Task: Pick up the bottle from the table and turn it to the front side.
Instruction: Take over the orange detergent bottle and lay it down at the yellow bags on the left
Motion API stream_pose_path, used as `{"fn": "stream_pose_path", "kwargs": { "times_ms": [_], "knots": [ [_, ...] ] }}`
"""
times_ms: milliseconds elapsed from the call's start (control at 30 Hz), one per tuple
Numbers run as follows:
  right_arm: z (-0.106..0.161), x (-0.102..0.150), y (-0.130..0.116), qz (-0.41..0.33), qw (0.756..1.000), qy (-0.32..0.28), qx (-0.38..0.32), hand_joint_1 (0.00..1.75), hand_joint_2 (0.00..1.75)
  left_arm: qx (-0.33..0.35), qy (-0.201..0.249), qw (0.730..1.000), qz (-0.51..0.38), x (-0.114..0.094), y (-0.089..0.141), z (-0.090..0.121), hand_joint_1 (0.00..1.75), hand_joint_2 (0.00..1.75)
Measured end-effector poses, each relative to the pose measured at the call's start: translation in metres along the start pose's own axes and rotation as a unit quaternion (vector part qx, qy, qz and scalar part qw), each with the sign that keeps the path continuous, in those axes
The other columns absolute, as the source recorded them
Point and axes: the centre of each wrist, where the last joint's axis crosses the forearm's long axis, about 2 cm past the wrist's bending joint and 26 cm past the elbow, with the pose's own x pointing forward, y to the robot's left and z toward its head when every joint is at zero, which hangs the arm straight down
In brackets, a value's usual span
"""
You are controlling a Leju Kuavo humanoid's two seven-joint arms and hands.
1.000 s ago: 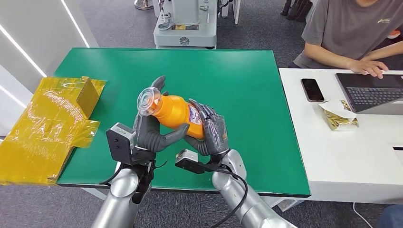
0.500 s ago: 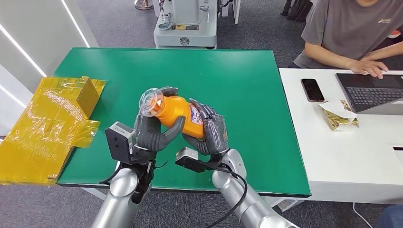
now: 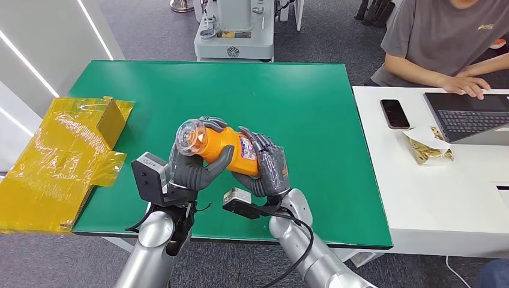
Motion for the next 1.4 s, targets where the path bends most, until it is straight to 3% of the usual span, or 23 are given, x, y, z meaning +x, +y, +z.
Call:
{"fn": "stream_pose_path", "kwargs": {
  "times_ms": [667,700,800,833,1400],
  "knots": [
    [0.0002,0.0037,0.0004,-0.009,1.0,0.005,-0.014,1.75,1.75,0.011,0.0,1.0,0.004,0.0,0.0003,0.0001,1.75,1.75],
    [0.0003,0.0038,0.0004,-0.01,1.0,0.006,-0.014,1.44,1.75,0.011,0.0,1.0,0.004,0.0,0.0002,0.0001,1.75,1.75],
    [0.0001,0.0043,0.0007,-0.013,1.0,0.008,-0.017,0.14,1.75,0.012,0.0,1.0,0.003,0.0,0.0002,0.0001,1.75,1.75],
    [0.0,0.0045,0.0009,-0.016,1.0,0.011,-0.019,0.0,1.75,0.013,0.0,1.0,0.003,-0.0001,0.0003,0.0002,1.75,1.75],
    [0.0002,0.0071,0.0021,-0.043,0.998,0.031,-0.041,0.0,1.75,0.025,0.003,1.0,0.002,-0.0017,0.0001,0.0034,1.75,1.75]
  ]
}}
